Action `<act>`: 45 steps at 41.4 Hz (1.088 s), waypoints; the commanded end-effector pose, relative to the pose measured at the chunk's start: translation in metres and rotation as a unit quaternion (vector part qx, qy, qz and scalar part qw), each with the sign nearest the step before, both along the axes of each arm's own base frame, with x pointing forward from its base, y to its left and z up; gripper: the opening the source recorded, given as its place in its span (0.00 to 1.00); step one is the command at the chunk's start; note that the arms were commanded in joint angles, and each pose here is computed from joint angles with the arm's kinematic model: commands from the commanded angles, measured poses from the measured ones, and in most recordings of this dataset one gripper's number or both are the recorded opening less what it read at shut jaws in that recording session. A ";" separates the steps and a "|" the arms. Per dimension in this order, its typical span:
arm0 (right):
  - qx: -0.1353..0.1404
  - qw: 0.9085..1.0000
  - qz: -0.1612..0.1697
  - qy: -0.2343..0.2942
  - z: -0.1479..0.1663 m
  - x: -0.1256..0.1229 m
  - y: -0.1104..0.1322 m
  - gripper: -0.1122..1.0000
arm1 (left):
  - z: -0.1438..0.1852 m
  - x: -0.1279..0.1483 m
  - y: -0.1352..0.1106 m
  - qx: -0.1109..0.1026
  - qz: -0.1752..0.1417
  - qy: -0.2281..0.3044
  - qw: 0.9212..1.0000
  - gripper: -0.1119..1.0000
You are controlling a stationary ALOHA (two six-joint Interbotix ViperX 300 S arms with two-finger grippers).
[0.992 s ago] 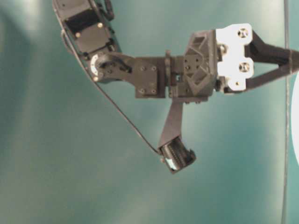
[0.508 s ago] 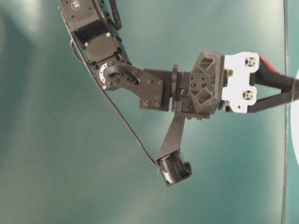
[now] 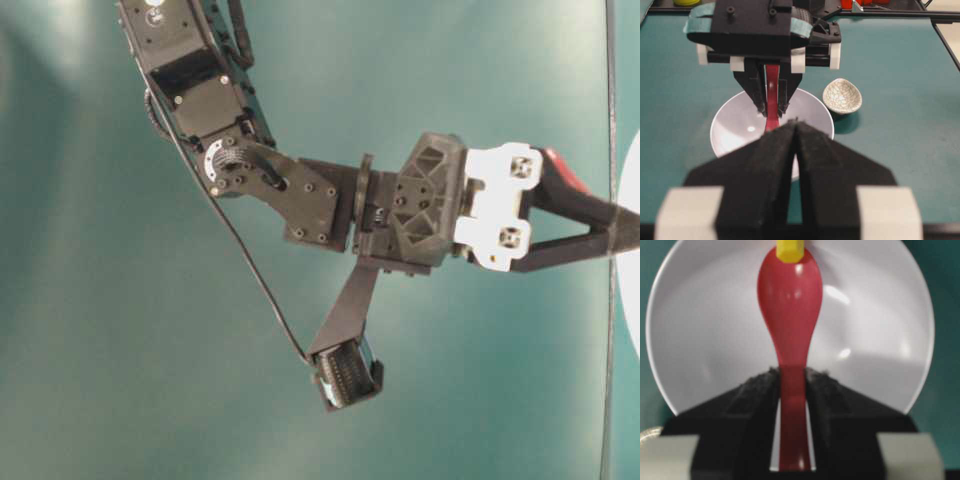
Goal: Scoop the yellow hexagonal prism block from the bowl with a spoon using the right arm.
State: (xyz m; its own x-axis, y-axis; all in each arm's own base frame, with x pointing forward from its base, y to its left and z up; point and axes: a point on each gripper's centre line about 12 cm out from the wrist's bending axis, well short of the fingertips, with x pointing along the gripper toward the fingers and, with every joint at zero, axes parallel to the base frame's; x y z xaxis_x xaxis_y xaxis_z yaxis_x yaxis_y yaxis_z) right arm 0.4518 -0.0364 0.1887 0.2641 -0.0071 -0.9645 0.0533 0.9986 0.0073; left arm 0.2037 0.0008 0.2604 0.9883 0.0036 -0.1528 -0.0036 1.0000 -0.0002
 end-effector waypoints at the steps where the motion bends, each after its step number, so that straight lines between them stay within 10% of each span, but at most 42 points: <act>1: -0.001 0.999 -0.001 -0.032 0.020 0.005 0.001 0.32 | 0.006 0.003 0.000 0.000 0.001 -0.011 1.000 0.10; 45: -0.002 0.997 -0.010 -0.073 0.032 0.006 0.000 0.32 | 0.006 0.003 0.000 0.000 0.000 -0.012 1.000 0.10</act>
